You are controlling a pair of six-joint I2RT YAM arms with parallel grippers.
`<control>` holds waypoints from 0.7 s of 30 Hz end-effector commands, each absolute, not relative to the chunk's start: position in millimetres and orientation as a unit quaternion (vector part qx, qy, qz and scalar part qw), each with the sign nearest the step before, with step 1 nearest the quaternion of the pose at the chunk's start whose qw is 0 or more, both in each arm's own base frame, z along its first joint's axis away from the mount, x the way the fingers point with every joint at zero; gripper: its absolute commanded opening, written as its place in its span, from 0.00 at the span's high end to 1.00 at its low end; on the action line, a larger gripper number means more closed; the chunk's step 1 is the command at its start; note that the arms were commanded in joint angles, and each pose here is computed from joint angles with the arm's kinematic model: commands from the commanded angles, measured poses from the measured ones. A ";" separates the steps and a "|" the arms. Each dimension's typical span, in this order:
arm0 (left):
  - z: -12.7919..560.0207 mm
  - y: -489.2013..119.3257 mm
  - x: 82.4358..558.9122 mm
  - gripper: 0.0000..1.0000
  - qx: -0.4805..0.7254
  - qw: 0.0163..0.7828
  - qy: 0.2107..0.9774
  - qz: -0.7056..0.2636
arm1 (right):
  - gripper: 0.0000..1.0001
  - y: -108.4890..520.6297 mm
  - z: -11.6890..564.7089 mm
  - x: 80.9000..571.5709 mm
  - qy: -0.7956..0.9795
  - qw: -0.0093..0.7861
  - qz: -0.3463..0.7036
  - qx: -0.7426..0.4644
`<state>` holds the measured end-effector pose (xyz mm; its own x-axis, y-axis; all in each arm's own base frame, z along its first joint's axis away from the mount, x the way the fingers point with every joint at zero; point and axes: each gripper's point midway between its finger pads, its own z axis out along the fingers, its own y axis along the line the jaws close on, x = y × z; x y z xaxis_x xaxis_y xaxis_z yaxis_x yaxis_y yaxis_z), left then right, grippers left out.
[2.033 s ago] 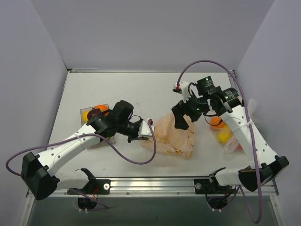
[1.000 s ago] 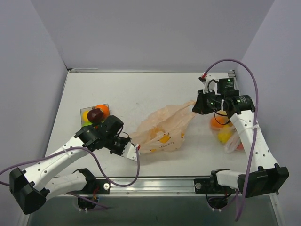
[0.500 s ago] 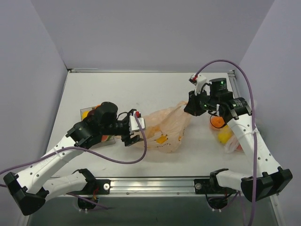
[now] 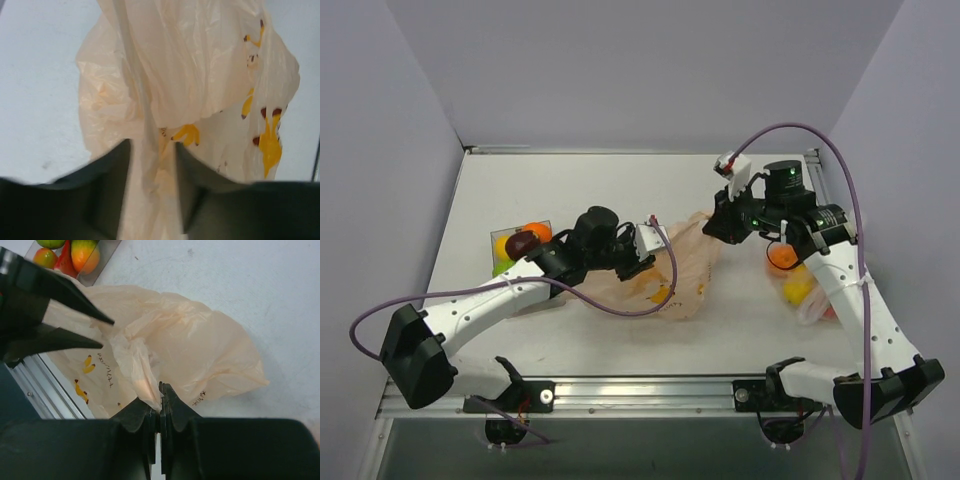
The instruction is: Place the fake fruits into the plastic bag and tie a complex knot
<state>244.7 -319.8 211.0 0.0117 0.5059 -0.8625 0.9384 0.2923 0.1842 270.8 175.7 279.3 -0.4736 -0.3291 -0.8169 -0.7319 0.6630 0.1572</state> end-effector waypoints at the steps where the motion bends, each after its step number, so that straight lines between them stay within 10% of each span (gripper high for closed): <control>1: 227.7 -335.6 269.7 0.75 0.486 0.497 0.677 -0.240 | 1.00 191.6 310.9 276.1 0.783 0.432 0.278 -0.351; 5: 249.3 -344.6 264.1 1.00 0.395 0.461 0.723 -0.330 | 0.82 177.4 321.7 321.6 0.800 0.478 0.207 -0.299; 6: 258.1 -346.3 261.6 1.00 0.332 0.443 0.748 -0.365 | 0.66 173.2 334.6 331.3 0.801 0.494 0.194 -0.278; 7: 264.0 -343.8 265.0 1.00 0.294 0.442 0.760 -0.376 | 0.26 169.2 332.7 343.5 0.812 0.492 0.179 -0.256; 10: 276.7 -326.0 284.1 1.00 0.153 0.426 0.794 -0.406 | 0.00 144.0 342.7 351.7 0.837 0.492 0.169 -0.169; 21: 248.8 -279.1 317.8 1.00 -0.090 0.357 0.853 -0.371 | 0.00 95.7 303.5 282.4 0.859 0.438 0.258 0.055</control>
<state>306.4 -288.6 232.2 -0.7307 -0.2601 -0.6312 0.2572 0.7515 -0.6075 310.8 80.7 309.8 -0.5664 0.2042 -0.7984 -0.1605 0.9229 0.3499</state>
